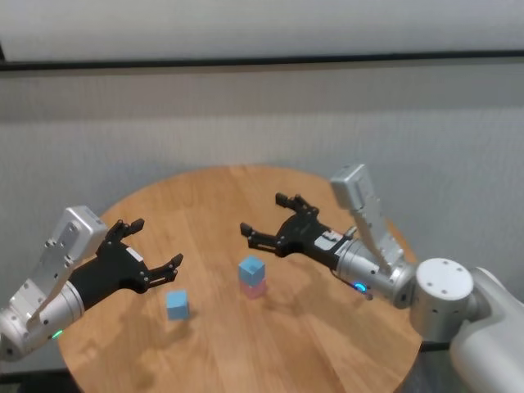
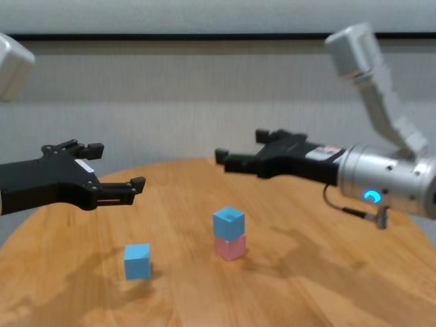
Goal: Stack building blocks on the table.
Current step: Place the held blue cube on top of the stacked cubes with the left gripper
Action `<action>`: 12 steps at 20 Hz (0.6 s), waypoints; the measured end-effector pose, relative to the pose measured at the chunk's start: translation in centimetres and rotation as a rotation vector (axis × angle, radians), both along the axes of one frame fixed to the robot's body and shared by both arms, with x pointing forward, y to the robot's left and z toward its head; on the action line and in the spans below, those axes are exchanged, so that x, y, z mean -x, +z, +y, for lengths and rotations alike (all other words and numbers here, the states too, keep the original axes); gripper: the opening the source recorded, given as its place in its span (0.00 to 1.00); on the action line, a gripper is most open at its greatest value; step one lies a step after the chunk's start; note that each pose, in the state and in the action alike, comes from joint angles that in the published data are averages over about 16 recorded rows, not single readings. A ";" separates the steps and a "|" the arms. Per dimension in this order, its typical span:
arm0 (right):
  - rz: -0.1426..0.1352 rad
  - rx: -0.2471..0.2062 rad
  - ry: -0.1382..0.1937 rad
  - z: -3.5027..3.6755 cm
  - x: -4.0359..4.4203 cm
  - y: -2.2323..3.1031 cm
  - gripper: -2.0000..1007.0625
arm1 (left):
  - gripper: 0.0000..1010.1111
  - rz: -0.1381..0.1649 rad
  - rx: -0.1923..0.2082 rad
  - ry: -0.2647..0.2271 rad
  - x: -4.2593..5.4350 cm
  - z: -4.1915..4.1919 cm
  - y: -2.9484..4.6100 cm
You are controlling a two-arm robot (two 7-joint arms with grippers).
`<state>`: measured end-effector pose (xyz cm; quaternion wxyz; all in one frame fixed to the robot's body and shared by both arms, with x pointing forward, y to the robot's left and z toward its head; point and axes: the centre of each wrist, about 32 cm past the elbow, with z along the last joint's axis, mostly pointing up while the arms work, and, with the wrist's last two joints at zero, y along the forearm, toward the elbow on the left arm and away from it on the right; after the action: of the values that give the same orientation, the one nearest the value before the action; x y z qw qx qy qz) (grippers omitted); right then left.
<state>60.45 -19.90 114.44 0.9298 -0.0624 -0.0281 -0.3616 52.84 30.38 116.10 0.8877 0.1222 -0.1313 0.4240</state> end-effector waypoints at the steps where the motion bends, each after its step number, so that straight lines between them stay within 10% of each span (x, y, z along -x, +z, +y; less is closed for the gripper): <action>1: -0.009 -0.009 -0.007 -0.27 0.18 0.29 0.96 | 0.99 0.000 0.000 0.000 0.00 0.00 0.00; 12: -0.069 -0.074 -0.108 -4.48 3.13 2.20 1.00 | 0.99 0.000 0.000 0.000 0.00 0.00 0.00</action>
<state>57.32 -24.38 116.64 0.9091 -0.0168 -0.0431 -0.4141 52.84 30.38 116.10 0.8877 0.1222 -0.1313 0.4240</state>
